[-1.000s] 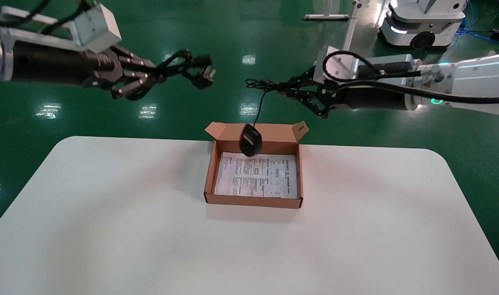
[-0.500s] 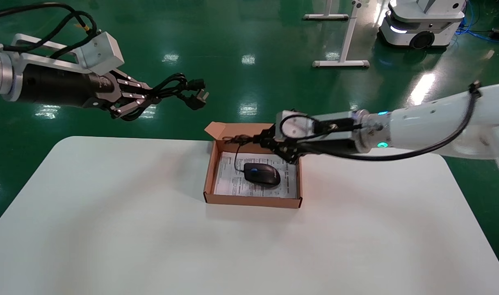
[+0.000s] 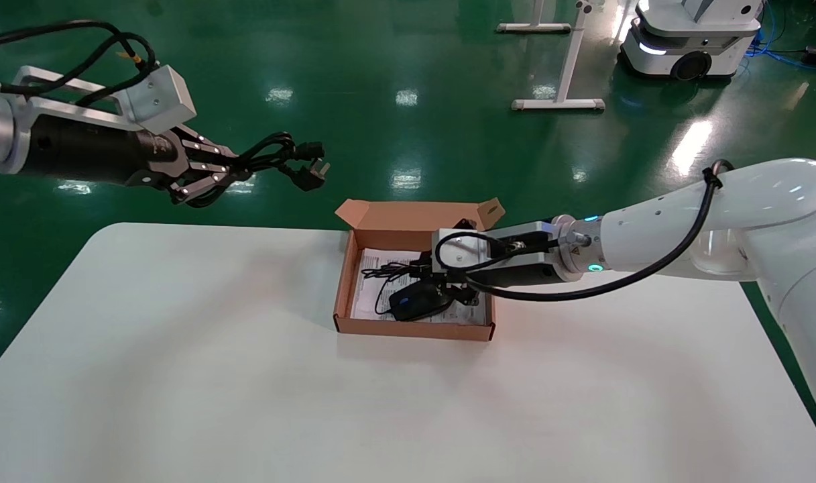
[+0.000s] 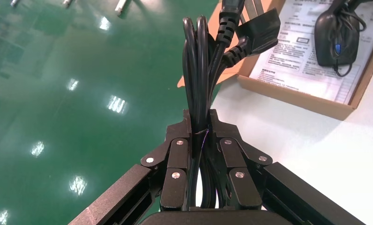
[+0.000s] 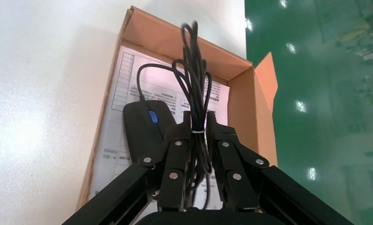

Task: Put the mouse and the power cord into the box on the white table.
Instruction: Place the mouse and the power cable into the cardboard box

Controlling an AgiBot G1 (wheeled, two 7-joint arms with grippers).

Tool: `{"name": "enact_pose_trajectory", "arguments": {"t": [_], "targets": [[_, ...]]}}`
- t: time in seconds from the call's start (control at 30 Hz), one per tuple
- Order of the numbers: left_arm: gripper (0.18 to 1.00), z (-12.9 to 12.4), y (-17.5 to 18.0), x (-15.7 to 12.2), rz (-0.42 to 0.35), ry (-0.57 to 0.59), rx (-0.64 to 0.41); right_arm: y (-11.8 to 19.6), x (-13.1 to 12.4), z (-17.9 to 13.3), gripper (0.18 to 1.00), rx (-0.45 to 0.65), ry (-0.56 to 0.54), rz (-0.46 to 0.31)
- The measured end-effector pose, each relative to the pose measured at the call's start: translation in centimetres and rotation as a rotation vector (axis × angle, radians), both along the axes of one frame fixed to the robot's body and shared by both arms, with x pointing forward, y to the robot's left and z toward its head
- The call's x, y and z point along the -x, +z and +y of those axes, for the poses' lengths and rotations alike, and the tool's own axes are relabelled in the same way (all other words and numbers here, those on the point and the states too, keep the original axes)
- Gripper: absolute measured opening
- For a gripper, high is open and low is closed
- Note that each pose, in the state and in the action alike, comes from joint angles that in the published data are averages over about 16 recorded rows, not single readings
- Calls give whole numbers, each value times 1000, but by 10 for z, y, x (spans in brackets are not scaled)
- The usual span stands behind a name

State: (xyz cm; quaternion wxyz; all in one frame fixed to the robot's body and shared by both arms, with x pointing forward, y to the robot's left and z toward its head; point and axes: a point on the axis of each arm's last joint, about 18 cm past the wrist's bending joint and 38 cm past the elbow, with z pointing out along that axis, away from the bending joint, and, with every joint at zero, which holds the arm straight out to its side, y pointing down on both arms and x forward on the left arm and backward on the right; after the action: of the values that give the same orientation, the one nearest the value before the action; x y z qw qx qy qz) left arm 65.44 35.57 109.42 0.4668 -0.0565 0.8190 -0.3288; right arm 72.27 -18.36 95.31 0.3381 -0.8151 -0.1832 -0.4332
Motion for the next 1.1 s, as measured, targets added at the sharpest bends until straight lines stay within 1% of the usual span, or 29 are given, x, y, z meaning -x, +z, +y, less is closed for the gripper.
{"name": "enact_pose_trajectory", "arguments": {"t": [0.17, 0.3, 0.47, 0.6, 0.73, 0.9, 1.0, 1.1], "targets": [[246, -14, -7, -5, 18, -29, -18, 10, -2, -9, 272, -10, -21, -24], [246, -37, -18, -13, 39, -80, -37, 31, -5, -32, 313, -38, -76, -63], [246, -78, -37, -29, 56, -156, -55, 63, -3, -83, 388, -79, -177, -119], [246, -114, -58, -48, 52, -189, -67, 86, 5, -135, 477, -104, -272, -163], [246, -143, -81, -67, 34, -193, -82, 97, 19, -186, 574, -114, -357, -184], [246, -163, -103, -85, 2, -168, -97, 98, 36, -233, 695, -106, -431, -188], [246, -169, -112, -91, -15, -154, -103, 97, 44, -252, 770, -106, -463, -185], [246, -173, -118, -94, -24, -153, -104, 96, 50, -267, 826, -112, -490, -181]]}}
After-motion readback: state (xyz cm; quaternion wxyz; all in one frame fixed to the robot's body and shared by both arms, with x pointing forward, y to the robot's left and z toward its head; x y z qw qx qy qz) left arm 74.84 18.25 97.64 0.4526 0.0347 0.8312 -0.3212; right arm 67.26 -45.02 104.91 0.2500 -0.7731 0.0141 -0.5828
